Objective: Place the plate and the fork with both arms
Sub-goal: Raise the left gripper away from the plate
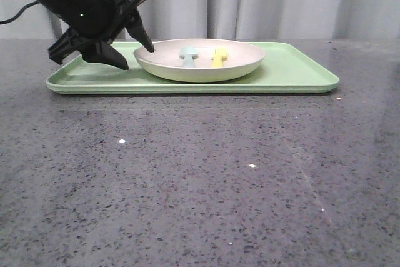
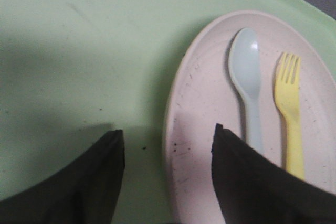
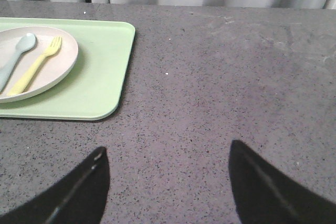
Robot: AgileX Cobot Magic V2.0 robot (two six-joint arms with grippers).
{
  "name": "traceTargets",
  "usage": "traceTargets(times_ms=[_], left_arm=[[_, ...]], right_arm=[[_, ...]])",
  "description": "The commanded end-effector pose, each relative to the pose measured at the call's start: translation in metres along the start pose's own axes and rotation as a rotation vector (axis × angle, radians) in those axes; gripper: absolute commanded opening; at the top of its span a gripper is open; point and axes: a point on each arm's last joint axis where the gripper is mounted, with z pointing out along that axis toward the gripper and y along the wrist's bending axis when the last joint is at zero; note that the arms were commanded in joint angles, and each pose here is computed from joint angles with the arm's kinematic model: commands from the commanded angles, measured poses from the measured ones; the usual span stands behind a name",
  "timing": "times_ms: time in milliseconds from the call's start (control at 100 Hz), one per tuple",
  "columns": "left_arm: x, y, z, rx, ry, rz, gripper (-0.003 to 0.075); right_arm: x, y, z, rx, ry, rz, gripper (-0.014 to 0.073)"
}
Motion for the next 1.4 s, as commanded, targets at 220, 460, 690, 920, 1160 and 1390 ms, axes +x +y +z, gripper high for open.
traceTargets(times_ms=[220,460,690,920,1160,1390], left_arm=[[-0.039,-0.032,-0.084,0.089,-0.198,0.084,0.0385],[-0.054,-0.016,-0.143,0.001,-0.217,0.195,0.0384],[-0.048,0.014,-0.198,-0.148,-0.299,0.278,0.0384],[-0.012,0.050,-0.253,-0.276,-0.376,0.254,0.0384],[0.042,0.066,-0.286,-0.351,-0.389,0.291,0.0384],[0.087,0.073,-0.302,-0.357,-0.407,0.321,0.0384]], right_arm=[[-0.014,0.000,-0.001,0.005,-0.087,0.003,0.0491],[-0.014,0.000,-0.001,0.005,-0.087,0.003,0.0491],[-0.014,0.000,-0.001,0.005,-0.087,0.003,0.0491],[-0.014,0.000,-0.001,0.005,-0.087,0.003,0.0491],[-0.013,0.000,-0.001,0.005,-0.086,0.003,0.0491],[-0.012,0.000,-0.001,0.005,-0.071,0.003,0.0491]])
